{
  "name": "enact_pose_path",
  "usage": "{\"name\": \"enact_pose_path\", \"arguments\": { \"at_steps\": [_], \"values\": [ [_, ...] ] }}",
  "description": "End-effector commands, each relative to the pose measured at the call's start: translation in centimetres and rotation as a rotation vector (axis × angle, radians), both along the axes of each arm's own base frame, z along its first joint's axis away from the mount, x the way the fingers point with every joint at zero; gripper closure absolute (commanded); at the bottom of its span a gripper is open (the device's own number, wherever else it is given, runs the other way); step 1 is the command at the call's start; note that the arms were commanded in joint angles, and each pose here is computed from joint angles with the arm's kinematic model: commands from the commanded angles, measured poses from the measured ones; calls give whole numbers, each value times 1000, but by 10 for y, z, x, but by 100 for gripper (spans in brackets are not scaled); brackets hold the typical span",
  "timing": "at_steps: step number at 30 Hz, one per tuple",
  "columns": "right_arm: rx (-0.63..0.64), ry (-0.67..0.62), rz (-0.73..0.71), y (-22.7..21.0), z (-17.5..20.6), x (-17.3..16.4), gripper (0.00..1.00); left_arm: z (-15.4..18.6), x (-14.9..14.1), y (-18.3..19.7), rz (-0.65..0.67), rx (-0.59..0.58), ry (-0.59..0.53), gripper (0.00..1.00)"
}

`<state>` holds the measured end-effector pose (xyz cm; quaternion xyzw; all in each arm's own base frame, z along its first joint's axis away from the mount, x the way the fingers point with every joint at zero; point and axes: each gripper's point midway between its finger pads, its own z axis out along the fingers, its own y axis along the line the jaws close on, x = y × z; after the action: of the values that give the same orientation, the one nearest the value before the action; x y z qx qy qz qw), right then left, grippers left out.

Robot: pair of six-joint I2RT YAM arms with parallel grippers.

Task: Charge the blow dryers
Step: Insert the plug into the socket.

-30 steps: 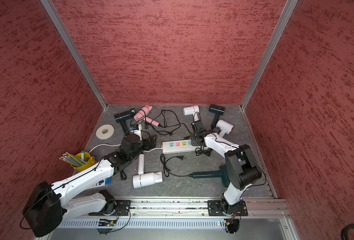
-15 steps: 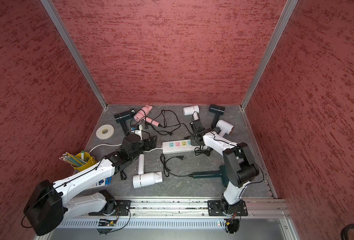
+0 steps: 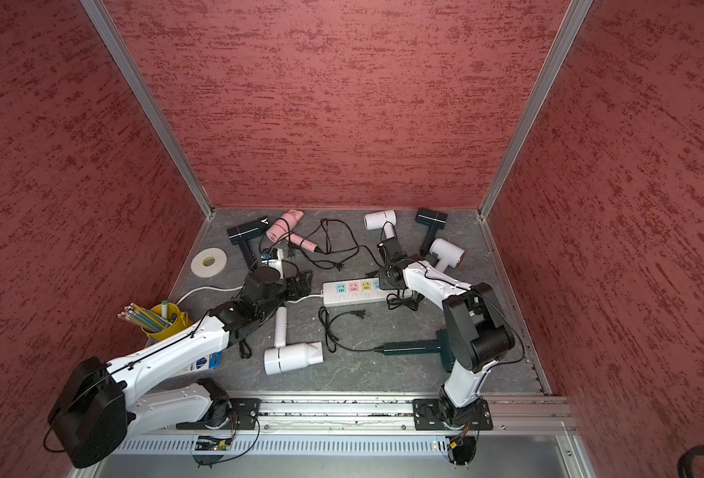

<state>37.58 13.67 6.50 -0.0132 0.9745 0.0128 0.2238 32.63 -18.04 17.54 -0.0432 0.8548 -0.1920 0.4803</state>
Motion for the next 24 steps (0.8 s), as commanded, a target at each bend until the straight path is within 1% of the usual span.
{"name": "enact_pose_path", "arguments": {
  "at_steps": [1, 16, 24],
  "values": [
    [-52, 57, 11, -5, -4, -12, 100, 10, 4, -3, 0, -22, -11, 0],
    [-62, 53, 9, -7, 6, -15, 100, 11, 4, -2, 0, -23, -14, 0],
    [-70, 71, 12, -7, 0, -17, 100, 11, 4, -2, 2, -24, -15, 0]
  ]
}}
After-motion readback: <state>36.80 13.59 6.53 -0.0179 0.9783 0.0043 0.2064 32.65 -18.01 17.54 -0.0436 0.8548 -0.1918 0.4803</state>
